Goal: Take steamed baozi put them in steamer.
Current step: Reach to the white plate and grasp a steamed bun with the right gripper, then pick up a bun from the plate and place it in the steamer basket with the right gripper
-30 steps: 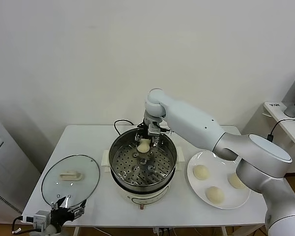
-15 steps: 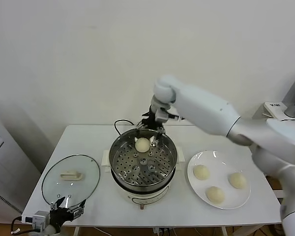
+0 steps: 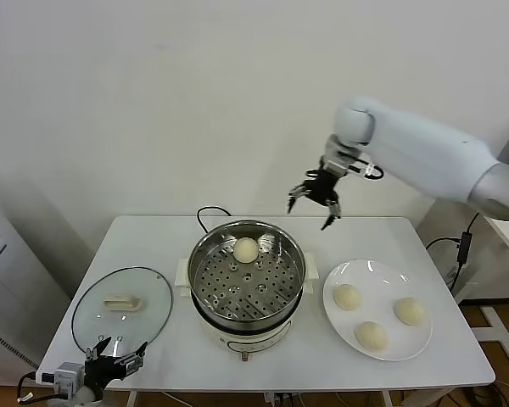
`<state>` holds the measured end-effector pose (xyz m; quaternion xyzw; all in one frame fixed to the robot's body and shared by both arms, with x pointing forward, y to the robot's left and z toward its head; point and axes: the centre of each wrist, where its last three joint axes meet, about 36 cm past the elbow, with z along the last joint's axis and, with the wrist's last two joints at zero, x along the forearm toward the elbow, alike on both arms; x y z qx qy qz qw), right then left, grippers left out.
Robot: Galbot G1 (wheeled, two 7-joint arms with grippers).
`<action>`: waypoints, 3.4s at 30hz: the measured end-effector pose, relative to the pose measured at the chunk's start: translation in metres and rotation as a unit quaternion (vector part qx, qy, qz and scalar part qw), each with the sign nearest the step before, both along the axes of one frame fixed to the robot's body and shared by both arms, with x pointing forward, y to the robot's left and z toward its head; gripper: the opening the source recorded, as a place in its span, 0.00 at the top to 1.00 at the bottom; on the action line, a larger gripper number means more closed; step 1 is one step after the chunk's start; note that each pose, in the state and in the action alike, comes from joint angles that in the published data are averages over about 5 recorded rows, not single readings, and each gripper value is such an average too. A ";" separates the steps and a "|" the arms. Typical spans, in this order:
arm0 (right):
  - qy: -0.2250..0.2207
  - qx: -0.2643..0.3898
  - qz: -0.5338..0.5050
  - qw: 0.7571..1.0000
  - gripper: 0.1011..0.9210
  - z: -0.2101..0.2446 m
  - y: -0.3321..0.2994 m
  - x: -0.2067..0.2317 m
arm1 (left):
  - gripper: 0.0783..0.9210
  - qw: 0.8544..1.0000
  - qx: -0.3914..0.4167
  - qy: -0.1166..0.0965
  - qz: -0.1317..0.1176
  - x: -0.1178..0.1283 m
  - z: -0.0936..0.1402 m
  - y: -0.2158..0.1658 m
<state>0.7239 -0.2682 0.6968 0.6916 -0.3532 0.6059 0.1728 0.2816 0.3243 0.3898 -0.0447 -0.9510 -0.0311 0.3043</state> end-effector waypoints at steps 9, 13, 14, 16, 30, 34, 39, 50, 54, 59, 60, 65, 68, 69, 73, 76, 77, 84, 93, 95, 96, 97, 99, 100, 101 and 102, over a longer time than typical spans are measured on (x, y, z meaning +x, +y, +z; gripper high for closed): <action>0.053 -0.004 -0.148 0.987 0.12 -0.043 -0.055 -0.020 | 0.12 1.000 -0.003 0.001 0.001 -0.001 0.000 -0.002; 0.069 -0.009 -0.190 0.979 0.12 -0.065 -0.071 -0.028 | 0.12 1.000 -0.004 0.002 0.003 -0.003 0.000 -0.002; 0.071 -0.010 -0.199 0.977 0.12 -0.071 -0.074 -0.029 | 0.12 1.000 -0.004 0.002 0.003 -0.003 0.000 -0.002; 0.076 -0.012 -0.214 0.974 0.12 -0.081 -0.079 -0.032 | 0.12 1.000 -0.004 0.003 0.003 -0.003 -0.001 -0.002; 0.084 -0.017 -0.272 0.958 0.12 -0.154 -0.086 -0.043 | 0.12 1.000 -0.006 0.003 0.004 -0.004 -0.002 -0.002; 0.082 -0.019 -0.281 0.956 0.12 -0.173 -0.086 -0.045 | 0.12 1.000 -0.006 0.003 0.005 -0.004 -0.002 -0.002; 0.080 -0.019 -0.293 0.953 0.12 -0.194 -0.086 -0.048 | 0.12 1.000 -0.005 0.004 0.006 -0.004 -0.003 -0.001; 0.073 -0.021 -0.309 0.948 0.12 -0.226 -0.088 -0.055 | 0.12 1.000 -0.005 0.004 0.006 -0.004 -0.003 -0.002; 0.072 -0.019 -0.313 0.947 0.18 -0.234 -0.087 -0.056 | 0.12 1.000 -0.005 0.005 0.007 -0.004 -0.003 -0.001; 0.073 -0.021 -0.315 0.946 0.28 -0.240 -0.086 -0.058 | 0.12 1.000 -0.004 0.006 0.007 -0.004 -0.003 -0.001; 0.073 -0.021 -0.316 0.946 0.31 -0.240 -0.086 -0.058 | 0.12 1.000 -0.004 0.006 0.007 -0.004 -0.003 -0.001; 0.072 -0.021 -0.316 0.946 0.46 -0.241 -0.086 -0.059 | 0.12 1.000 -0.001 0.009 0.008 -0.006 -0.005 0.000; 0.072 -0.021 -0.315 0.946 0.50 -0.240 -0.086 -0.059 | 0.12 1.000 -0.001 0.010 0.009 -0.006 -0.006 0.000; 0.072 -0.021 -0.315 0.946 0.51 -0.239 -0.087 -0.059 | 0.12 1.000 -0.001 0.010 0.009 -0.006 -0.006 0.000; 0.073 -0.024 -0.312 0.947 0.55 -0.234 -0.087 -0.059 | 0.12 1.000 -0.001 0.010 0.010 -0.007 -0.005 -0.001; 0.074 -0.025 -0.310 0.947 0.57 -0.227 -0.087 -0.059 | 0.12 1.000 -0.002 0.008 0.011 -0.007 -0.004 -0.002; 0.074 -0.025 -0.310 0.948 0.57 -0.223 -0.088 -0.059 | 0.12 1.000 -0.002 0.008 0.011 -0.007 -0.004 -0.003; 0.064 -0.017 -0.306 0.950 0.57 -0.173 -0.085 -0.053 | 0.12 1.000 0.000 0.007 0.012 -0.008 -0.003 -0.004; 0.047 0.020 -0.300 0.953 0.57 -0.065 -0.048 -0.042 | 0.12 1.000 0.002 0.006 0.009 -0.007 -0.003 -0.004; 0.045 0.032 -0.301 0.952 0.57 -0.040 -0.037 -0.041 | 0.12 1.000 0.002 0.005 0.009 -0.006 -0.003 -0.004; 0.045 0.038 -0.301 0.952 0.57 -0.029 -0.031 -0.041 | 0.12 1.000 0.003 0.005 0.009 -0.006 -0.003 -0.005; 0.045 0.045 -0.302 0.951 0.57 -0.018 -0.025 -0.041 | 0.12 1.000 0.003 0.005 0.009 -0.006 -0.003 -0.005; 0.046 0.059 -0.302 0.950 0.57 0.000 -0.012 -0.041 | 0.12 1.000 0.003 0.005 0.009 -0.006 -0.003 -0.005; 0.048 0.066 -0.302 0.950 0.57 0.008 -0.005 -0.042 | 0.12 1.000 0.003 0.005 0.009 -0.006 -0.004 -0.005; 0.050 0.073 -0.302 0.949 0.57 0.015 0.002 -0.042 | 0.12 1.000 0.003 0.005 0.009 -0.006 -0.004 -0.005; 0.053 0.079 -0.302 0.948 0.57 0.020 0.009 -0.043 | 0.12 1.000 0.003 0.006 0.009 -0.006 -0.004 -0.006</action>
